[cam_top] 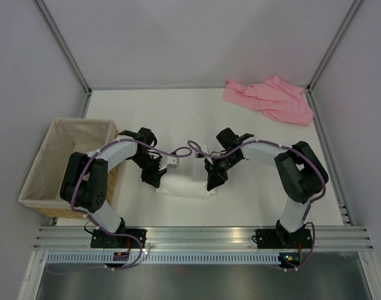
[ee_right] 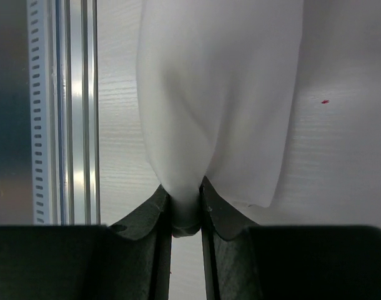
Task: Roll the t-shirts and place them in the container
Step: Roll the tshirt
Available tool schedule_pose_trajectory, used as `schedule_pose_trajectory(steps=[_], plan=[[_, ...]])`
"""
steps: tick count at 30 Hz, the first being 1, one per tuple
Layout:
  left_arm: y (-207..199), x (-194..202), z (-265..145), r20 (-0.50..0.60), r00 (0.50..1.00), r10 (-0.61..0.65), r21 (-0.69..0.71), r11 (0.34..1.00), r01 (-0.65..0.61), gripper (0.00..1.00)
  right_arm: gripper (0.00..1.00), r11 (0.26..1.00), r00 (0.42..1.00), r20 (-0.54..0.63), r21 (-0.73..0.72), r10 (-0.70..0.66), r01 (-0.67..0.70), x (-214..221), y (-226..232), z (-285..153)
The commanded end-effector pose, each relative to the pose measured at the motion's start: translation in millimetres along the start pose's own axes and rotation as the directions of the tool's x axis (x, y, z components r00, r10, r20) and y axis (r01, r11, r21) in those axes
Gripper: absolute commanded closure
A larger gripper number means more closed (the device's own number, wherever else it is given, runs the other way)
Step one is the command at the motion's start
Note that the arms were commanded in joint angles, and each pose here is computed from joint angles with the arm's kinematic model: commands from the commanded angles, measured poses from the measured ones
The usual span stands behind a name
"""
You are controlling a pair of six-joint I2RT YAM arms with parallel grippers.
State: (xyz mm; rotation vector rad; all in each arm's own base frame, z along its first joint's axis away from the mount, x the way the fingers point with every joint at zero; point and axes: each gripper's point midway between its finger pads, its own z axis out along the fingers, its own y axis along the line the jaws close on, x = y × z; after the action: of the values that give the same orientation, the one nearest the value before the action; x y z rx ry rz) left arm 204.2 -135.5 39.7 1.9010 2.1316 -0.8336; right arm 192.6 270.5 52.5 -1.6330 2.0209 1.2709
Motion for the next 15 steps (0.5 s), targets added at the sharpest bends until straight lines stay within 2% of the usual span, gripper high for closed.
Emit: schedule_pose_trajectory(steps=[1,5,6,9,11,15], plan=[[8,10,1,-0.036,0.998,0.053,-0.002,0.999,-0.053,0.82,0.86,0.987,0.992,-0.03,-0.105,0.121,-0.123,11,5,-2],[11,14,5,-0.05,0.998,0.038,0.015,0.999,-0.038,0.78,0.88,0.969,0.973,-0.079,-0.102,0.217,-0.224,25,1,-3],[11,12,5,-0.043,0.998,0.041,0.015,0.999,-0.041,0.69,0.88,0.968,0.971,-0.078,-0.091,0.227,-0.234,25,-2,-4],[15,4,0,-0.021,0.999,0.035,-0.01,0.999,-0.035,0.5,0.87,0.964,0.968,-0.053,-0.094,0.245,-0.249,21,-6,-3],[20,-2,-7,-0.008,0.999,0.045,-0.049,0.998,-0.045,0.46,0.86,0.962,0.968,-0.035,-0.106,0.248,-0.25,16,-6,-3],[35,-32,-41,0.07,0.987,0.145,-0.238,0.963,-0.124,0.32,0.86,0.955,0.962,-0.025,-0.112,0.272,-0.273,15,-8,-1]])
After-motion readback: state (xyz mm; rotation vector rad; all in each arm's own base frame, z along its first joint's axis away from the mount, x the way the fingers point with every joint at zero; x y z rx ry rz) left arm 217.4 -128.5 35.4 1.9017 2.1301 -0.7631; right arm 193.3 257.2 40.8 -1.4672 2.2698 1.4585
